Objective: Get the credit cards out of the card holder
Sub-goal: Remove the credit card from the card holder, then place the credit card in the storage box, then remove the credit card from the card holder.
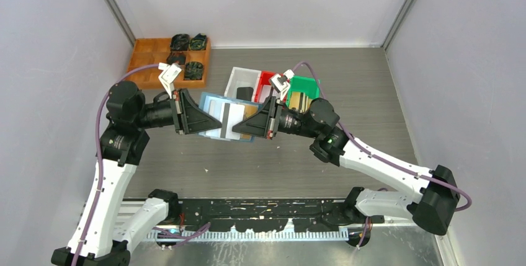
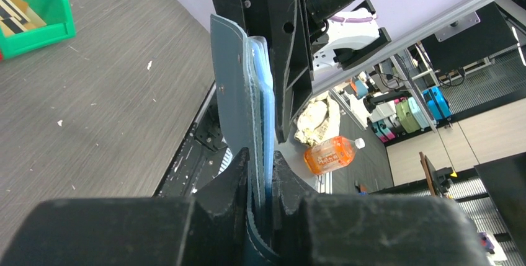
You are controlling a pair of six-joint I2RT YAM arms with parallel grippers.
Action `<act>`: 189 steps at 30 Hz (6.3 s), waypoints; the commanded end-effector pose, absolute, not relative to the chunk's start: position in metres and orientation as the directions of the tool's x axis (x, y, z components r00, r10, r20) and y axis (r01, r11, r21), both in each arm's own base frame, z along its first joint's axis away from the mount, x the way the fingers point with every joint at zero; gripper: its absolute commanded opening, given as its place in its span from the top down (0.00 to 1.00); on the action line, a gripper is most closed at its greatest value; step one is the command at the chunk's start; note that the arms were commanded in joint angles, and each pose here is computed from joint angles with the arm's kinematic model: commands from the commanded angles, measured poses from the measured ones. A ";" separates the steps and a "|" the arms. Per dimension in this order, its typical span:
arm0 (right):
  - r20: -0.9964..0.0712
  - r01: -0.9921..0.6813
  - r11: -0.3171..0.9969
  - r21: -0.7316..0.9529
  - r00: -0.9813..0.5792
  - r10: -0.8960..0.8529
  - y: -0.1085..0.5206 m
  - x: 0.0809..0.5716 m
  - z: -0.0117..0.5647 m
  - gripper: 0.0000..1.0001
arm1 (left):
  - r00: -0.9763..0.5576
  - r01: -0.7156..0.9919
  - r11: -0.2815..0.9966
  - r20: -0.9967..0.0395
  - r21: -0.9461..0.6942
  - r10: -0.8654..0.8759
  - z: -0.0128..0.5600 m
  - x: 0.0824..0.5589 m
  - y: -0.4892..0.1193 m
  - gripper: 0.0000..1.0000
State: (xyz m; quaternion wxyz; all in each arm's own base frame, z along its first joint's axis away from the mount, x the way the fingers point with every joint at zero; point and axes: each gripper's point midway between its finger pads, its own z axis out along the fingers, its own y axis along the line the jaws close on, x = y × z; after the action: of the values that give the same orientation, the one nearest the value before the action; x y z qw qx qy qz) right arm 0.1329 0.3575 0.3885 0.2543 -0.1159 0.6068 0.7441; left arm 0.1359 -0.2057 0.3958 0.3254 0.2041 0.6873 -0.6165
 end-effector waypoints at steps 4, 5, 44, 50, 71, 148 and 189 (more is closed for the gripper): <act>-0.527 -0.584 -0.191 0.789 -0.802 0.280 0.353 0.128 0.421 0.90 | -0.617 0.761 0.150 -0.776 -0.631 -0.131 0.415 0.130 -0.204 0.99; -0.535 -0.593 -0.181 0.785 -0.795 0.285 0.350 0.127 0.420 0.92 | -0.610 0.767 0.153 -0.782 -0.624 -0.129 0.415 0.130 -0.203 0.99; -0.556 -0.034 0.799 0.601 -0.736 0.386 0.210 0.424 0.207 0.99 | -0.484 0.774 0.495 -0.873 -0.394 0.063 0.348 0.146 -0.170 1.00; -0.507 0.018 0.797 0.603 -0.763 0.401 0.218 0.444 0.174 0.99 | -0.495 0.768 0.498 -0.867 -0.404 0.060 0.351 0.147 -0.170 1.00; -0.467 0.076 0.797 0.599 -0.776 0.424 0.220 0.456 0.144 0.99 | -0.519 0.775 0.439 -0.854 -0.455 0.031 0.366 0.145 -0.178 1.00; -0.571 -0.724 0.045 0.688 -0.502 0.650 0.280 0.171 0.447 0.03 | -0.443 0.849 0.237 -0.880 -0.473 -0.170 0.445 0.122 -0.194 1.00; -0.846 -0.824 0.256 0.505 -0.532 -0.042 0.301 0.099 0.378 0.99 | -0.259 0.889 0.389 -0.966 -0.243 -0.013 0.415 0.136 -0.179 0.00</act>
State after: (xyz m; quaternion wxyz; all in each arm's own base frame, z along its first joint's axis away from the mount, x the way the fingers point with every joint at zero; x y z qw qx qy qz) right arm 0.1173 0.3139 0.4029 0.4218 -0.2300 0.6551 0.5832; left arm 0.1414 -0.1873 0.4056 0.4609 0.2683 0.6850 -0.4963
